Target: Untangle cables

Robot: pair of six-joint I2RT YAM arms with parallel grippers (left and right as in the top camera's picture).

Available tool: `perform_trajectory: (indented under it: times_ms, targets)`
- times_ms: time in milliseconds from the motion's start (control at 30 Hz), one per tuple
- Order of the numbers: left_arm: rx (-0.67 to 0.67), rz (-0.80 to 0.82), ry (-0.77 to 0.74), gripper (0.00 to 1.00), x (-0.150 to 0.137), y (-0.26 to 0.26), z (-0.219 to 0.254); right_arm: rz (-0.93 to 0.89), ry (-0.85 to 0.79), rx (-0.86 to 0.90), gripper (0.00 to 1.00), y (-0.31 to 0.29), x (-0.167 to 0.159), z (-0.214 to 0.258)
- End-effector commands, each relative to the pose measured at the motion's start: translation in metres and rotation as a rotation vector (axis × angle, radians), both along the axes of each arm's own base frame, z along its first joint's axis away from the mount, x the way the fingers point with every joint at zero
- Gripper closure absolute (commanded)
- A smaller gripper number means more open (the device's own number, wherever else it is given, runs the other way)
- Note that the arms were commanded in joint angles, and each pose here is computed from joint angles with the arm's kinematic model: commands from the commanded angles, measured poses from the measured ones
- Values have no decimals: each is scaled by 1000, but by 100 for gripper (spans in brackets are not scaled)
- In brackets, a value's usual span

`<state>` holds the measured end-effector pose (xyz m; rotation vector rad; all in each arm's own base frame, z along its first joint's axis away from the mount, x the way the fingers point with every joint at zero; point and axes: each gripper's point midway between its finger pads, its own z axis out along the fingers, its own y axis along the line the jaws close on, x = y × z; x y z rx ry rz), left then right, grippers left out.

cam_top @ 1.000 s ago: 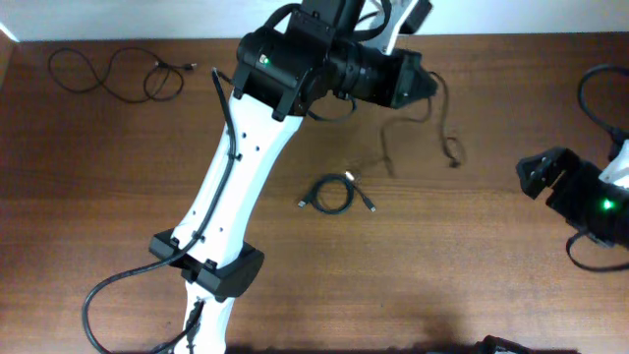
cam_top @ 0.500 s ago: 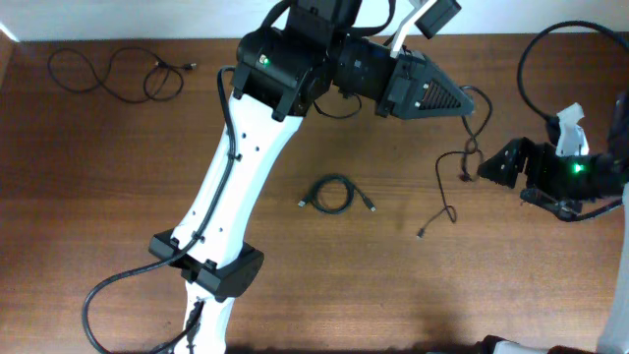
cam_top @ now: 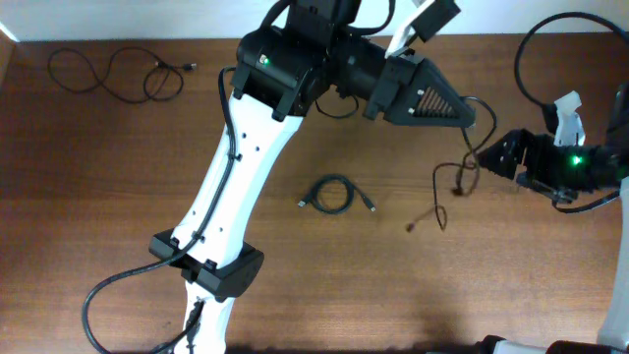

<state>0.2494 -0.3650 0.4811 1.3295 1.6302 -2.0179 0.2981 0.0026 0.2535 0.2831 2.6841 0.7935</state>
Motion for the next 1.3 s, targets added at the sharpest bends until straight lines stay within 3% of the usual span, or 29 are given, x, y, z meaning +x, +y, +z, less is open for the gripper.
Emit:
perform_trajectory:
  times_ms: [0, 333, 667, 967, 1267]
  targets:
    - [-65, -53, -49, 100, -19, 14, 21, -30, 14, 18, 2, -1, 2, -5]
    - [7, 67, -46, 100, -1, 4, 11, -5, 48, 50, 1, 6, -10, -5]
    - [20, 78, -37, 100, 0, 2, 10, 13, -164, 81, 2, 18, -30, 46]
    - [29, 56, -19, 100, -9, -4, 10, 120, -118, 28, 2, 42, -32, 34]
    - [21, 33, -11, 100, -13, -2, 12, 108, -66, -9, 2, 36, -32, 20]
